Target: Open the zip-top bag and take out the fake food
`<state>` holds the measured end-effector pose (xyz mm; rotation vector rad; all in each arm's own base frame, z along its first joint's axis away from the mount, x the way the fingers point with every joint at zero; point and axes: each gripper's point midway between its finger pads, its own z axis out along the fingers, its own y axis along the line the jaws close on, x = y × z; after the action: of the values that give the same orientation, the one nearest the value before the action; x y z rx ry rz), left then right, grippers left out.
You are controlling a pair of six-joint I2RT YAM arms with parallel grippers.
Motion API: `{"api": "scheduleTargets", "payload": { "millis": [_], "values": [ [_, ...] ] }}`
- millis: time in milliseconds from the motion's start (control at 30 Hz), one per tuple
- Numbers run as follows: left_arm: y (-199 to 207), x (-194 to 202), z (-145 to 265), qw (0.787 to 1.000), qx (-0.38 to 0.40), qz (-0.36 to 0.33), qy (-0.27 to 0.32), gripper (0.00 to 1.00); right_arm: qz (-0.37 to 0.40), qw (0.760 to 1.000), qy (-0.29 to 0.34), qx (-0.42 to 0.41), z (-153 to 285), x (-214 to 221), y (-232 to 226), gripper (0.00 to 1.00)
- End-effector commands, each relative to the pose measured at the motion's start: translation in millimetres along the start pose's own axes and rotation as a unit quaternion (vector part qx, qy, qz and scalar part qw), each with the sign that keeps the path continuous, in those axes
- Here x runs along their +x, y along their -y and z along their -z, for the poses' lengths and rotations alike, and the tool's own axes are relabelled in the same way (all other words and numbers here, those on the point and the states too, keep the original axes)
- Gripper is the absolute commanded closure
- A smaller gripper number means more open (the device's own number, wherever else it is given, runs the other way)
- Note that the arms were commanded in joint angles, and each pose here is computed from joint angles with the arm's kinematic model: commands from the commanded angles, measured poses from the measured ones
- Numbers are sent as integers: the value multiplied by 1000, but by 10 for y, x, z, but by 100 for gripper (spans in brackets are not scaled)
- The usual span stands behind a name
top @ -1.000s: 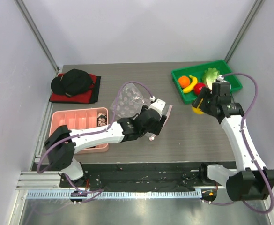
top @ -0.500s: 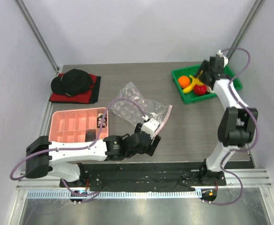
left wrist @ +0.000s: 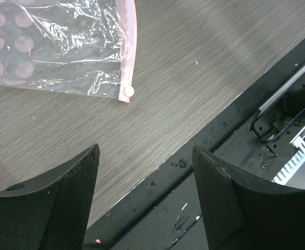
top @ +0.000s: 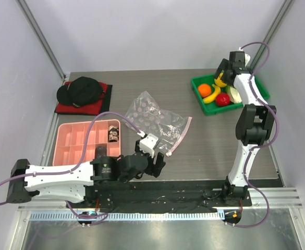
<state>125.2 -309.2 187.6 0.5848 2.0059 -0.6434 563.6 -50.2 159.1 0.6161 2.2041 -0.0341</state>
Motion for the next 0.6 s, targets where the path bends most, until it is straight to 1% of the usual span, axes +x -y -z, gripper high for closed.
{"api": "scheduleTargets", "payload": {
  "millis": [0,33,67,100,133,167,200,233,267,300,333,367,400,433,500,567],
  "values": [
    [-50,-57,84,1000,-9,21,17,28,18,999,48,1,707,-330,-7,0],
    [-25,-71,94,999,-4,34,19,28,19,1000,17,-15,779,-178,-71,0],
    [4,-78,108,999,5,42,20,28,22,1000,5,-21,857,-87,-113,0],
    [40,-126,133,997,20,59,36,28,25,999,9,-31,1059,-77,-153,0],
    [78,-124,147,996,33,71,39,28,59,997,-17,-50,1172,317,-393,0],
    [74,-69,145,994,41,89,42,28,76,996,-13,-49,1308,468,-473,0],
    [122,-186,198,989,61,114,67,27,81,994,11,-76,1667,475,-578,0],
    [134,-219,228,986,73,127,78,27,94,992,-8,-85,1695,827,-585,0],
    [111,-142,231,985,77,137,77,25,103,987,-21,-124,1913,1127,-816,0],
    [94,-210,298,980,85,151,93,24,101,983,-26,-150,2087,1287,-872,0],
    [68,-235,328,978,86,160,103,23,105,980,-28,-169,2264,1530,-800,0],
    [6,-197,332,978,79,161,107,21,118,972,-31,-200,2479,1734,-886,0],
    [-32,-213,367,977,77,166,113,20,111,969,-39,-217,2608,1892,-888,0],
    [-85,-259,441,974,77,171,124,20,111,965,-42,-234,2743,2063,-756,0],
    [-190,-281,512,971,68,182,137,17,102,959,-60,-257,2924,2280,-675,0],
    [-312,-322,637,965,66,198,156,15,86,954,-63,-281,3115,2390,-467,0]
  ]
}}
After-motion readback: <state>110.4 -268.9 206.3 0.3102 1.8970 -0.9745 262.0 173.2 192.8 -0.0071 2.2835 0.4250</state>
